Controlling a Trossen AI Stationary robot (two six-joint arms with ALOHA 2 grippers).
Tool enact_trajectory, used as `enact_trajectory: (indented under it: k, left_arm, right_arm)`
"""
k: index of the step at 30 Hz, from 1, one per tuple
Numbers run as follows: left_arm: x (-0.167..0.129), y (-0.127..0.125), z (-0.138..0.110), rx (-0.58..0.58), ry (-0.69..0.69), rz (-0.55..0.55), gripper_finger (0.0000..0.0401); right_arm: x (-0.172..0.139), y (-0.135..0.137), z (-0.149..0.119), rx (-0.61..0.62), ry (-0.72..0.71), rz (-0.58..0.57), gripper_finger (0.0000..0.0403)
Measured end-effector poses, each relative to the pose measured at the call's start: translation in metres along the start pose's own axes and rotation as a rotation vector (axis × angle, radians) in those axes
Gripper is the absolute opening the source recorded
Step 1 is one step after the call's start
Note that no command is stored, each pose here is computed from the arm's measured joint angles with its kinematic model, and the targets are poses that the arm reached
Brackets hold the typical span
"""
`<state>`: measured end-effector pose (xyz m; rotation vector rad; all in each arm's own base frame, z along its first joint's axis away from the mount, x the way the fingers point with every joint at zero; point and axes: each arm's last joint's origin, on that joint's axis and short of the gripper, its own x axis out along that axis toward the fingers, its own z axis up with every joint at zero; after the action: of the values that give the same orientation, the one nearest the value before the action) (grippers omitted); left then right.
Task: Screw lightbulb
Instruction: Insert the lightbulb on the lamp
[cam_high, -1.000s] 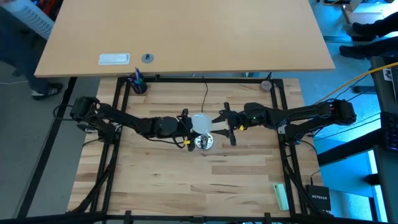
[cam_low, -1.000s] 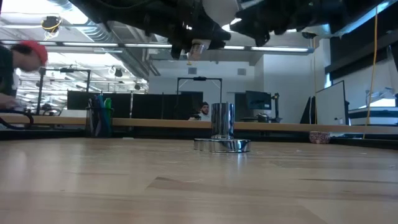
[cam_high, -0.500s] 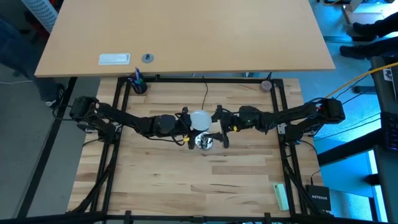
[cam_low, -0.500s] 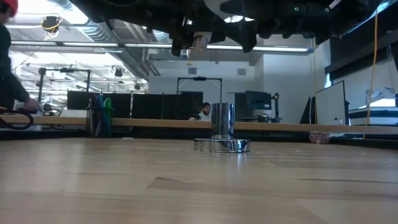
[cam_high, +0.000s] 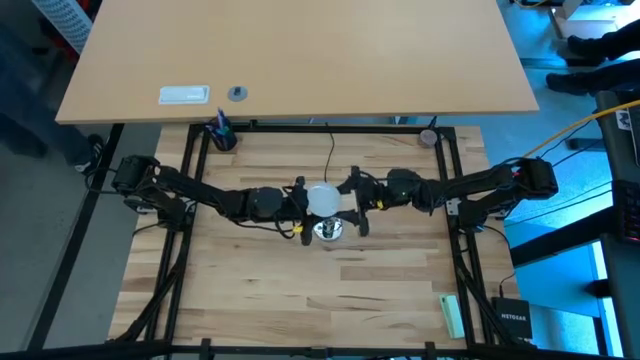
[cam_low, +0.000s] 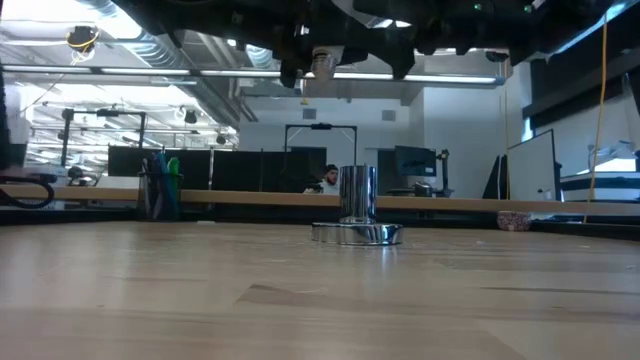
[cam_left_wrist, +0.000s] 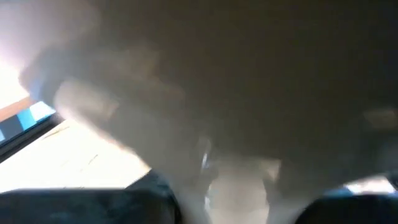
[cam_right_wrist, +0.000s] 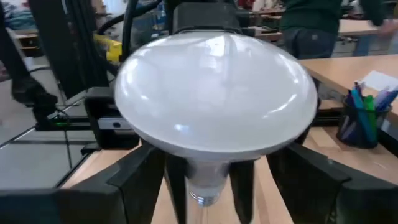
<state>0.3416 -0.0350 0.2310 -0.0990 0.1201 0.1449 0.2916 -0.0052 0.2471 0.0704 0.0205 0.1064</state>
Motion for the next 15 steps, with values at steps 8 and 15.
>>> enact_trajectory:
  k: [8, 15]
  left_arm:
    - [0.000, 0.000, 0.000, 0.002, -0.004, 0.005, 0.0127]
    - [-0.002, -0.003, -0.003, 0.021, 0.011, -0.004, 0.0135]
  right_arm:
    - [0.006, 0.005, -0.006, 0.000, -0.005, -0.002, 0.0277]
    - [0.032, 0.015, -0.012, -0.029, 0.017, 0.023, 0.0277]
